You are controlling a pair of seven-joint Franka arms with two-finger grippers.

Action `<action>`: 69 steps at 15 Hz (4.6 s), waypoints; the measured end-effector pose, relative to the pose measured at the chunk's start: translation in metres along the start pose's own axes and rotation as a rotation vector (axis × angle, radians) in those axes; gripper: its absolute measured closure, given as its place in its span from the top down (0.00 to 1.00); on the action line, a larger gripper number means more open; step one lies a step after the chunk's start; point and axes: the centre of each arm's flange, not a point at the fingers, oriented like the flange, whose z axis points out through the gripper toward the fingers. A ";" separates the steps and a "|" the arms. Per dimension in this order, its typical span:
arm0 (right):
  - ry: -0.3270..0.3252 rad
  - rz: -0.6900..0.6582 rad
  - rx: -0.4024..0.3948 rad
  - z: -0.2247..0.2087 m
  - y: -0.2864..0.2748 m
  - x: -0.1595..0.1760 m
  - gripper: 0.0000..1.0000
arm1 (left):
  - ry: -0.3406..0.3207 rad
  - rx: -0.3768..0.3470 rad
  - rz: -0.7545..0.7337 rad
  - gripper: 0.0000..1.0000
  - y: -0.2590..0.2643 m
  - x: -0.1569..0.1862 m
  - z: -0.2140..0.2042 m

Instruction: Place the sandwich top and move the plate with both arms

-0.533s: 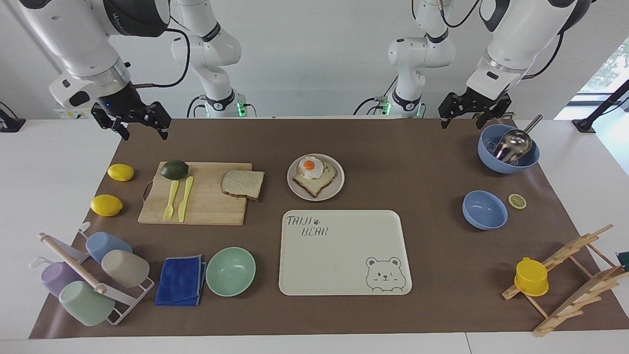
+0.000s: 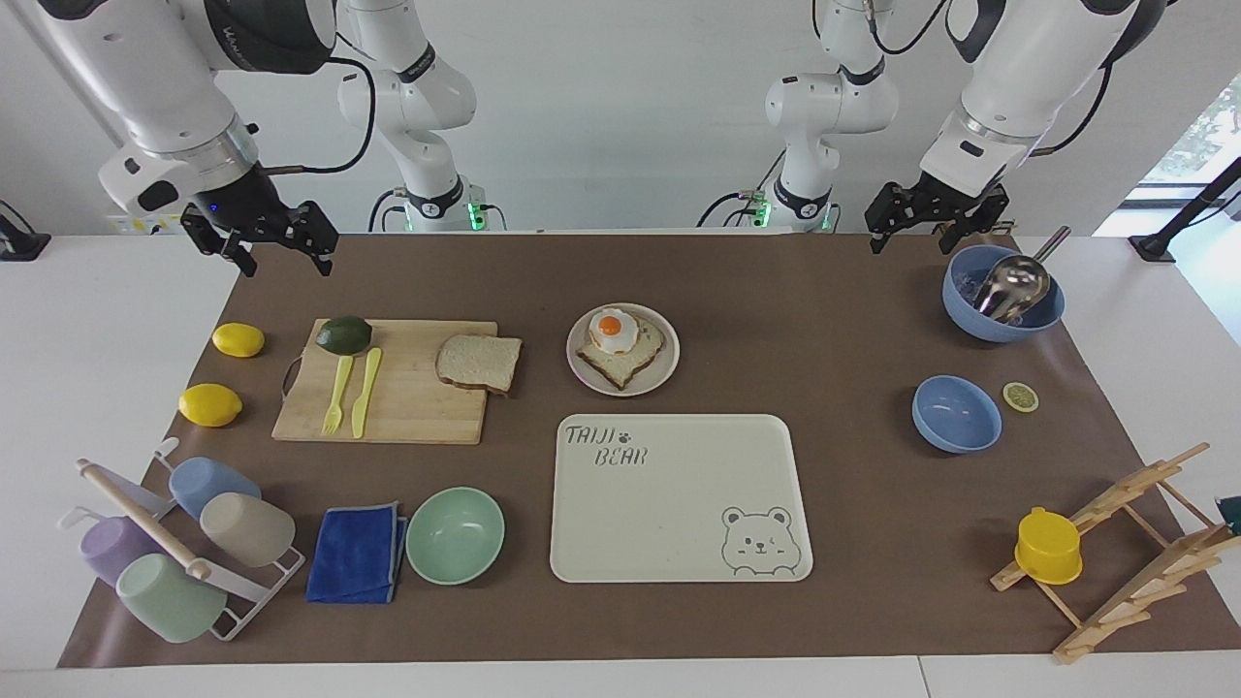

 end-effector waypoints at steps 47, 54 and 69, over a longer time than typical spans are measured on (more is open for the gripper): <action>-0.125 0.092 -0.324 0.323 -0.263 -0.024 0.74 | 0.000 0.000 0.000 1.00 0.000 0.000 0.000; -0.127 0.091 -0.325 0.321 -0.261 -0.027 0.70 | 0.000 0.000 0.000 1.00 0.000 0.000 0.000; -0.113 0.013 -0.388 0.322 -0.278 -0.039 0.70 | 0.000 0.000 0.000 1.00 0.000 0.000 0.000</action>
